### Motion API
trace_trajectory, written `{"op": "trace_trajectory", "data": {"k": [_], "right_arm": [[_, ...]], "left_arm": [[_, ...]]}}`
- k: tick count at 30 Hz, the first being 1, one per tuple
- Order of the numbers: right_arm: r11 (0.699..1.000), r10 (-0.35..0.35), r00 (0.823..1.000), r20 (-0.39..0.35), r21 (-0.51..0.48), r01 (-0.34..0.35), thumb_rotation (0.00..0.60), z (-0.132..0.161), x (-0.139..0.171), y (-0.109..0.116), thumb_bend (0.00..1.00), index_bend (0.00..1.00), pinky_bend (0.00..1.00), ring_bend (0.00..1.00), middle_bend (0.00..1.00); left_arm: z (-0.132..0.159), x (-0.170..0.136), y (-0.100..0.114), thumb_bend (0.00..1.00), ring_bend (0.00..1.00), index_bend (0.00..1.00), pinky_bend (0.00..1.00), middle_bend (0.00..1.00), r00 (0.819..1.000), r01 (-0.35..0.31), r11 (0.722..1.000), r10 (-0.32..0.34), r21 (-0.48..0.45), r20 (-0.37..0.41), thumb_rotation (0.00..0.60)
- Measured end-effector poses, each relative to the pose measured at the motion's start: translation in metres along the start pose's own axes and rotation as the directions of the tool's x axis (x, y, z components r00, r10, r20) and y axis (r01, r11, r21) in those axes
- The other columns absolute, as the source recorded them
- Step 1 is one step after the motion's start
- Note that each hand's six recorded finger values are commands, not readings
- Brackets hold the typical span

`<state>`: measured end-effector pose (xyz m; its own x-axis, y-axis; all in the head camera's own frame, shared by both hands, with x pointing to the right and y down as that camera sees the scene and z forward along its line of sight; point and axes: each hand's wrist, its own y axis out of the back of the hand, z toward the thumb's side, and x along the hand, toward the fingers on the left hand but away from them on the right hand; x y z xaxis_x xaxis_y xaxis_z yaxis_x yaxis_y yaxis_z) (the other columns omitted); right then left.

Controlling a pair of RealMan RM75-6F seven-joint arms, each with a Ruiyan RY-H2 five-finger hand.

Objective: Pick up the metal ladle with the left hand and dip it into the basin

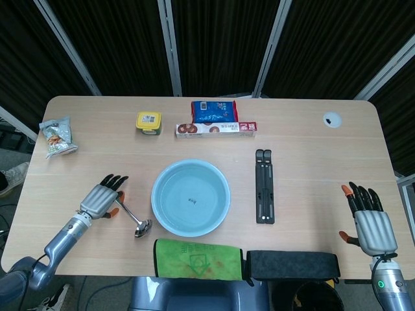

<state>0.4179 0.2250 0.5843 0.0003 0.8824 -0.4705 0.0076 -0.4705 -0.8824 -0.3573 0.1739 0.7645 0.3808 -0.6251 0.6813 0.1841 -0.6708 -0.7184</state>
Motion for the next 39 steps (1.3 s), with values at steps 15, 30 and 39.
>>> {"op": "trace_trajectory", "data": {"k": [15, 30, 39], "right_arm": [[1.0, 0.008, 1.0, 0.017, 0.006, -0.008, 0.6, -0.003, -0.003, 0.0, 0.0, 0.0, 0.0, 0.0, 0.0], [1.0, -0.007, 1.0, 0.017, -0.001, 0.007, 0.6, -0.004, -0.002, 0.003, 0.0, 0.0, 0.0, 0.0, 0.0], [1.0, 0.004, 1.0, 0.012, -0.011, -0.004, 0.6, -0.004, -0.003, 0.001, 0.0, 0.0, 0.0, 0.0, 0.0]], "left_arm": [[0.003, 0.01, 0.001, 0.35, 0.0, 0.46, 0.0, 0.0, 1.0, -0.008, 1.0, 0.008, 0.003, 0.011, 0.6], [0.004, 0.01, -0.005, 0.35, 0.0, 0.48, 0.0, 0.0, 1.0, 0.011, 1.0, -0.011, 0.003, 0.016, 0.6], [0.0, 0.01, -0.009, 0.37, 0.0, 0.51, 0.0, 0.0, 1.0, 0.026, 0.999, -0.026, 0.018, 0.011, 0.6]]}}
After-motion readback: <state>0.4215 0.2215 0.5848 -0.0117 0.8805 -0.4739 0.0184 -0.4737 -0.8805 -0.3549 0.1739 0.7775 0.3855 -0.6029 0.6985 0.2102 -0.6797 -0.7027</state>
